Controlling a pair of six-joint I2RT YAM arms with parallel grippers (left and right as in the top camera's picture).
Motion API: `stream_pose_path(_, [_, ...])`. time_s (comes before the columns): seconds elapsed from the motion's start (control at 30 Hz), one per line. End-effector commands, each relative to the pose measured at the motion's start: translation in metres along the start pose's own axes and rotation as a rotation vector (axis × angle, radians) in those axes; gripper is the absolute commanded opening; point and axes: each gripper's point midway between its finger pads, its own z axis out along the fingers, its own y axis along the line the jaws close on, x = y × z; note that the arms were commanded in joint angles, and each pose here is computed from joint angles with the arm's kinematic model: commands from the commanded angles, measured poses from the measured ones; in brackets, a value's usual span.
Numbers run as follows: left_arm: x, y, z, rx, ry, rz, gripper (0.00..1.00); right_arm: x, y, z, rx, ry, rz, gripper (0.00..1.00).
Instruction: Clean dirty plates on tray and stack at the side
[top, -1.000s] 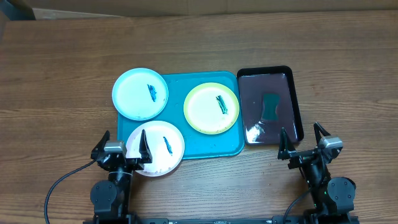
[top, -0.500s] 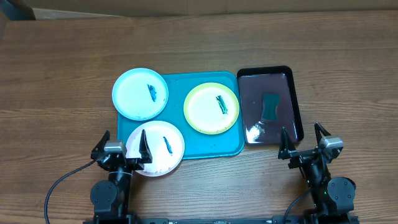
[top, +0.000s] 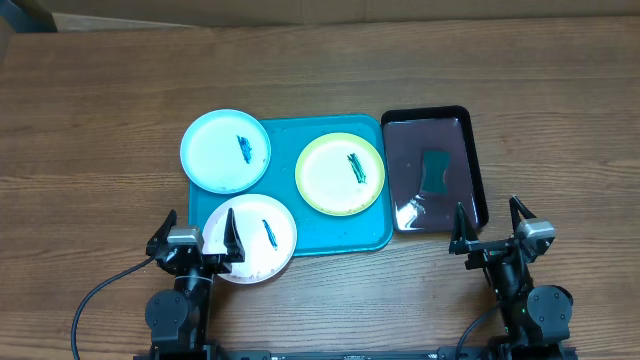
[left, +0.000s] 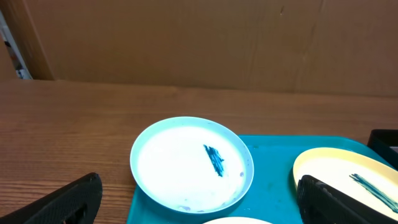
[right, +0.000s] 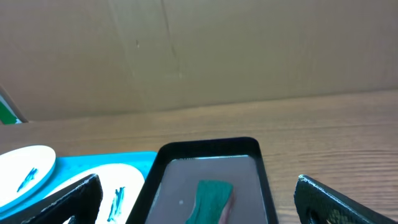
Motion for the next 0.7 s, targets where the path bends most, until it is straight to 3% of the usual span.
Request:
stream_pose_path(0.0, [-0.002, 0.002, 0.000, -0.012, -0.013, 0.020, 1.00, 0.000, -0.004, 0.000, 0.021, -0.012, 0.004, 1.00])
stream_pose_path(0.2, [-0.006, 0.002, 0.000, -0.010, -0.030, 0.020, 1.00, 0.002, 0.004, 0.000, -0.028, 0.001, 0.015, 1.00])
stream_pose_path(0.37, [-0.013, -0.007, -0.001, 0.038, -0.057, 0.022, 1.00, 0.000, 0.006, -0.001, -0.035, 0.001, 0.143, 1.00])
stream_pose_path(0.67, [-0.053, -0.024, -0.017, 0.123, -0.064, -0.082, 1.00, -0.061, 0.015, -0.020, -0.026, -0.006, 0.141, 1.00])
